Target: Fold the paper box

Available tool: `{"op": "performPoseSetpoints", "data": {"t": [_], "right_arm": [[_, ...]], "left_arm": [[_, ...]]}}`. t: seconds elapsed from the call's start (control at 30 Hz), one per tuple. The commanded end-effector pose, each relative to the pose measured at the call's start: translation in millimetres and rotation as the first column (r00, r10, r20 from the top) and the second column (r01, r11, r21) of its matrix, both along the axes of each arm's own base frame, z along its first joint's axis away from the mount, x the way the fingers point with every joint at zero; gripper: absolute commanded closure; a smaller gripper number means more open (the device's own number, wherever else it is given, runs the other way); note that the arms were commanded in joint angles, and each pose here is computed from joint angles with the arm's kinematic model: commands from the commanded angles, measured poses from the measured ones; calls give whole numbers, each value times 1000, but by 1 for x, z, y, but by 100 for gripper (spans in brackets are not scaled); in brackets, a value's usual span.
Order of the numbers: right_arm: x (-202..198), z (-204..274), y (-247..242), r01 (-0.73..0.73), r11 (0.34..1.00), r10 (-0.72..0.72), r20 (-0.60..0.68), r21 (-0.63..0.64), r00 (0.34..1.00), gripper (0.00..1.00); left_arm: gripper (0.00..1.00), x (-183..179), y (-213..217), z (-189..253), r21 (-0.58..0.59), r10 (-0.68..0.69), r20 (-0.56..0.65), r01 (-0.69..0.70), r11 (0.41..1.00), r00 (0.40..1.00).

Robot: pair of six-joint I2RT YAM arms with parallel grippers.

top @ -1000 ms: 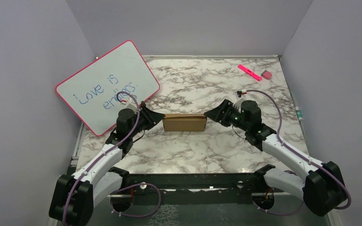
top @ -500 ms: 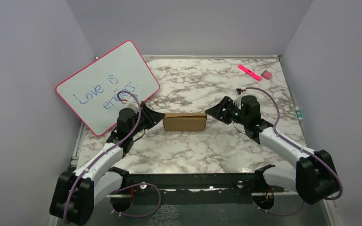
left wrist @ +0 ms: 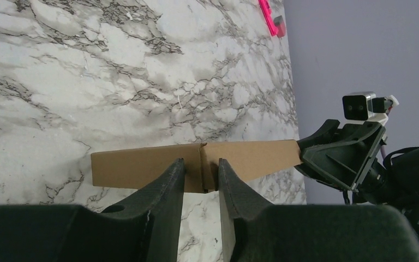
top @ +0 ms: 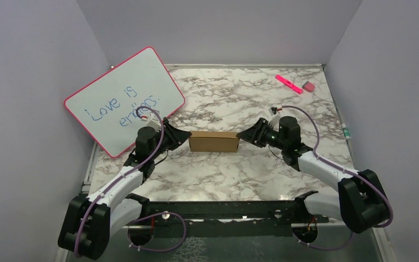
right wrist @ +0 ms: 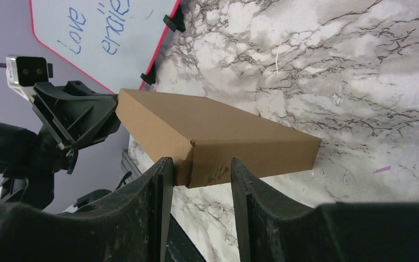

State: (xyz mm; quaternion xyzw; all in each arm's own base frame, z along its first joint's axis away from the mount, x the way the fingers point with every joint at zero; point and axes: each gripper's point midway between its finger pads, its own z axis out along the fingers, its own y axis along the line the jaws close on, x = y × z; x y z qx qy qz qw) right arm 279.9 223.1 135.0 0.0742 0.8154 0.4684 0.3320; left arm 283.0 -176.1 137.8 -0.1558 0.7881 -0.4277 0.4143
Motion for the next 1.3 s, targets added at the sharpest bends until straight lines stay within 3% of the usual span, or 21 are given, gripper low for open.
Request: {"op": "performPoseSetpoints", "data": {"t": [0.0, 0.33, 0.67, 0.9, 1.27], "right_arm": [[-15, -35, -8, -28, 999, 26, -42, -42, 999, 56], [-19, -74, -23, -23, 1000, 24, -115, 11, 993, 64], [-18, -80, -20, -89, 996, 87, -91, -18, 992, 68], [-21, -80, -17, -107, 994, 107, -88, 0, 990, 73], [-17, -51, -8, -164, 985, 165, -35, 45, 986, 74]], "left_arm": [[72, -27, 9, -68, 61, 2, -220, 11, 998, 976], [74, -33, 14, -85, 5, -10, -282, 12, 1000, 959], [90, -49, 35, -133, 146, 61, -359, -9, 989, 931], [100, -58, 23, -139, 31, 27, -407, -15, 999, 913], [100, -49, 7, -113, -119, -18, -387, -30, 992, 922]]}}
